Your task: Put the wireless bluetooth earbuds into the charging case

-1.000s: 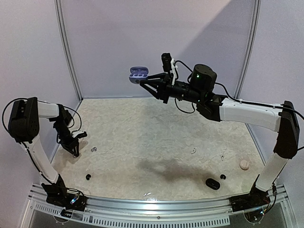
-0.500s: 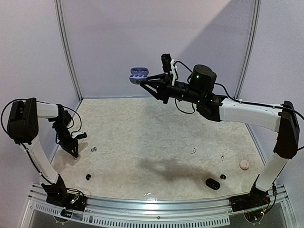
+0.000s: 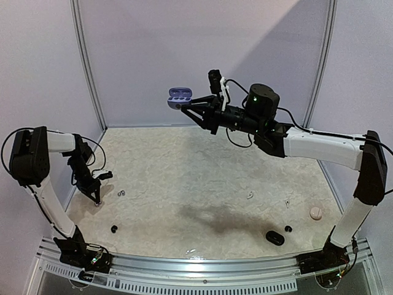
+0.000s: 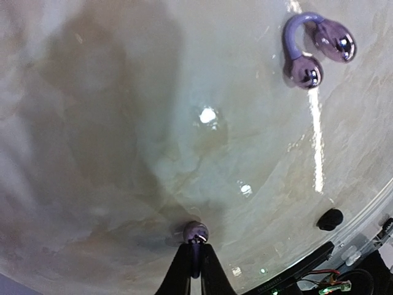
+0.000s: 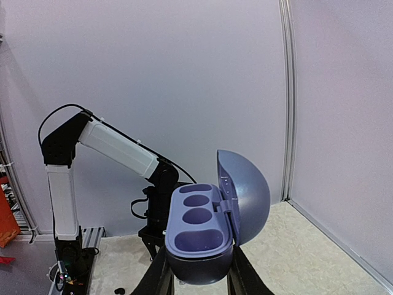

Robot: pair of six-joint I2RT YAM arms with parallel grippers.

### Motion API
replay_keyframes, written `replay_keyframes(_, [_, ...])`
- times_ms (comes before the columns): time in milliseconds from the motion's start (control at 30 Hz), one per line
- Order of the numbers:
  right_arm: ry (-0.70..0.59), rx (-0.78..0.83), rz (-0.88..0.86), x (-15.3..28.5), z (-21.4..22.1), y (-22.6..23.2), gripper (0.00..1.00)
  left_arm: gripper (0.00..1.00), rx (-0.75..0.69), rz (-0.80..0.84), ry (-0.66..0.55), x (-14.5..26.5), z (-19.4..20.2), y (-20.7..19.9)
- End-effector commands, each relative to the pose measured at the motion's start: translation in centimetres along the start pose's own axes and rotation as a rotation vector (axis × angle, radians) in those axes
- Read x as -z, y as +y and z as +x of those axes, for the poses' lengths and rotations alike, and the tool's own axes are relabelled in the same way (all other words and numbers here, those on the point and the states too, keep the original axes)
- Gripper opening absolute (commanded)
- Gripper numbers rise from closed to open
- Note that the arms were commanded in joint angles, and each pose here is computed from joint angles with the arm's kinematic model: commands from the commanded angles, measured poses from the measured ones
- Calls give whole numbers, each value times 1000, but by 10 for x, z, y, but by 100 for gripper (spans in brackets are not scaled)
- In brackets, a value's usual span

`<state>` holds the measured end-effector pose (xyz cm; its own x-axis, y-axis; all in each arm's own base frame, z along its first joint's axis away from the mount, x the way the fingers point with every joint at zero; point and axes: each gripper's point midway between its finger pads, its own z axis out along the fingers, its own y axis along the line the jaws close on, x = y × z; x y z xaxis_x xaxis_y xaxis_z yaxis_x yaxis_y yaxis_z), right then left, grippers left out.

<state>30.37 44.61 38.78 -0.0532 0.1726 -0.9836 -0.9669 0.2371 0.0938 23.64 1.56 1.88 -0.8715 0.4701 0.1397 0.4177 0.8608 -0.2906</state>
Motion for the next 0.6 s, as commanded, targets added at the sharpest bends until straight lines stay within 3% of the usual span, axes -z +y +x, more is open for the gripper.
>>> replay_keyframes(0, [25,-19,20,1,12,-7,0,4,-19,-12,-17,11,-3,1])
replay_keyframes(300, [39,-15,8,1,16,-6,0,0,-39,3,-33,26,-8,-2])
replay_keyframes(567, [58,24,-132,-4,31,12,0,0,-219,-44,-210,115,-42,-43])
